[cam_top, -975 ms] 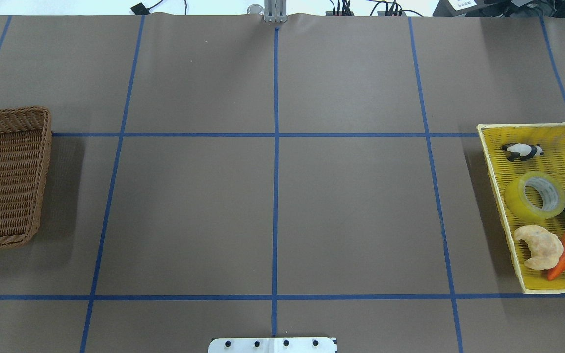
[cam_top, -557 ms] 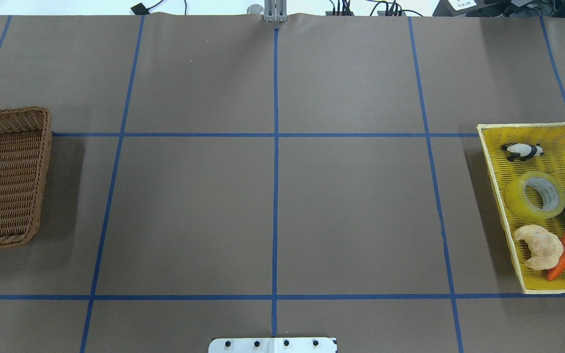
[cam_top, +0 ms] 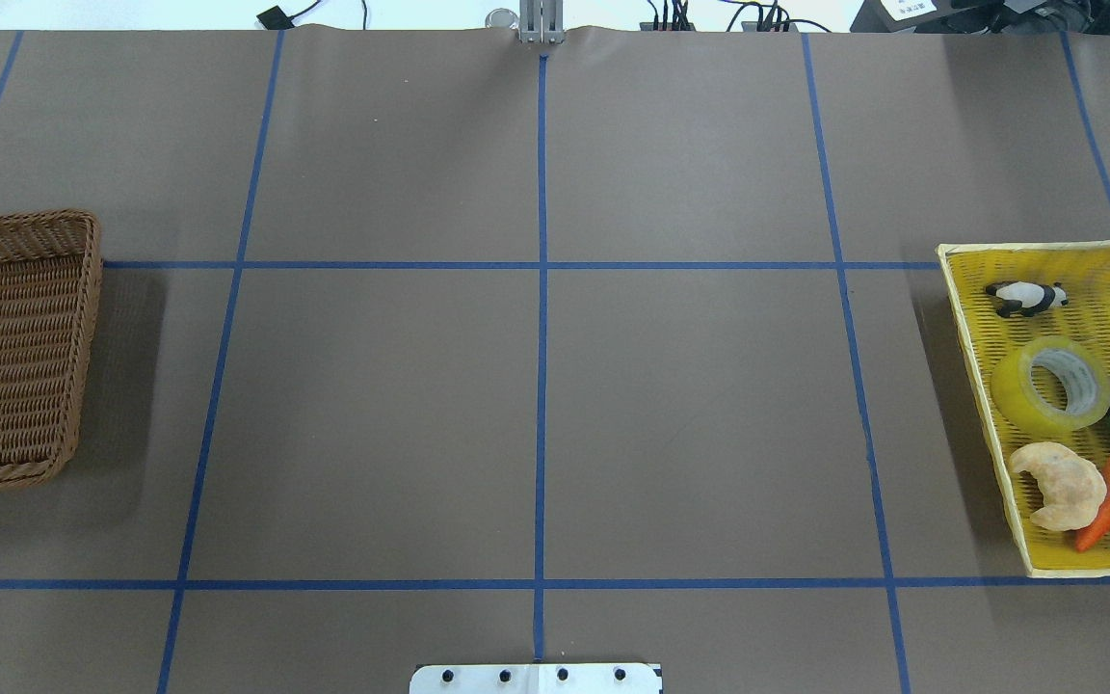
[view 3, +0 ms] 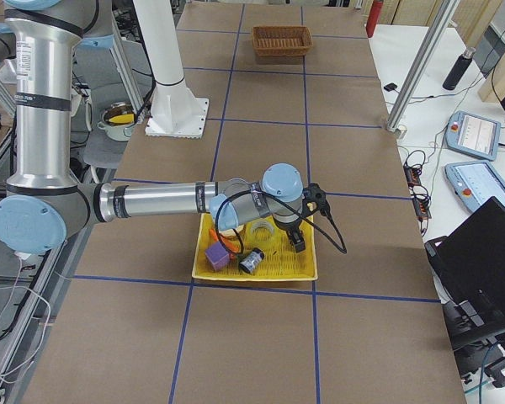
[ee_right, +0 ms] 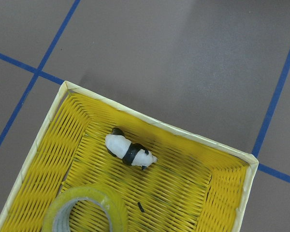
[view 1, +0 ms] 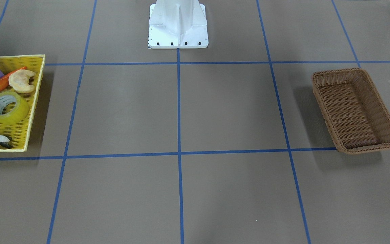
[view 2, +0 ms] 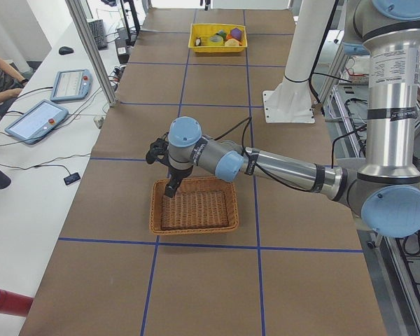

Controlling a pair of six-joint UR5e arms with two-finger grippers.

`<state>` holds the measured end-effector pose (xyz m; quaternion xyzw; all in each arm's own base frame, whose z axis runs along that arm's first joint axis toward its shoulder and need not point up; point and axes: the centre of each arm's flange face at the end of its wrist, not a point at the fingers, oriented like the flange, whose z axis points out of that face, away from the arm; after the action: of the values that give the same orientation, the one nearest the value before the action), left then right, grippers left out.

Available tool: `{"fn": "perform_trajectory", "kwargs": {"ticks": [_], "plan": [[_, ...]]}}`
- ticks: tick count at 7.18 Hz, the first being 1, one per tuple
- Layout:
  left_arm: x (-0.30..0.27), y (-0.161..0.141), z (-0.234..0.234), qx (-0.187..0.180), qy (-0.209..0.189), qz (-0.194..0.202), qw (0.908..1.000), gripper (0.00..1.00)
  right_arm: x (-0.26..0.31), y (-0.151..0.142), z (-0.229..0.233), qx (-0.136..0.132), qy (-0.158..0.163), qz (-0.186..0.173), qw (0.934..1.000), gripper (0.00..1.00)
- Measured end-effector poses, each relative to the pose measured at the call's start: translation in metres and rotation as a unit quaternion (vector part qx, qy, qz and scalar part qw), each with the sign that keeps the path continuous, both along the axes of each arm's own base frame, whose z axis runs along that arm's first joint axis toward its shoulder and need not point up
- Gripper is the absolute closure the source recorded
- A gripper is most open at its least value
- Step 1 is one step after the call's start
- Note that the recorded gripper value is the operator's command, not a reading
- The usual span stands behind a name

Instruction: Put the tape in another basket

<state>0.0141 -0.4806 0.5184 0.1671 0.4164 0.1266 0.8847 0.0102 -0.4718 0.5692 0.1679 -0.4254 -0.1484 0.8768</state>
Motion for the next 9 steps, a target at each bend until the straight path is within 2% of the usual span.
{"fn": "perform_trajectory", "kwargs": {"ticks": [2, 3, 5, 6, 8, 9], "plan": [[0.0, 0.001, 0.004, -0.022, 0.002, -0.014, 0.9997, 0.02, -0.001, 0.002, -0.003, -0.002, -0.004, 0.0, 1.0, 0.0], [-0.002, 0.001, 0.006, -0.032, -0.002, -0.026, 0.9991, 0.02, -0.002, 0.001, 0.002, -0.013, -0.006, 0.004, 0.9999, 0.0], [-0.006, -0.002, 0.008, -0.03, -0.03, -0.046, 0.998, 0.02, -0.011, -0.006, -0.002, -0.045, -0.015, 0.022, 0.9986, 0.0], [-0.008, -0.003, 0.009, -0.03, -0.039, -0.051, 0.9975, 0.02, -0.017, -0.008, -0.005, -0.043, -0.013, 0.024, 0.9987, 0.0], [-0.01, -0.002, 0.015, -0.035, -0.05, -0.058, 0.9965, 0.02, -0.043, -0.012, -0.003, -0.03, 0.024, 0.02, 0.9991, 0.0], [-0.011, 0.0, 0.018, -0.039, -0.053, -0.059, 0.9961, 0.02, -0.068, -0.011, 0.003, -0.041, 0.036, 0.009, 0.9985, 0.0]]}}
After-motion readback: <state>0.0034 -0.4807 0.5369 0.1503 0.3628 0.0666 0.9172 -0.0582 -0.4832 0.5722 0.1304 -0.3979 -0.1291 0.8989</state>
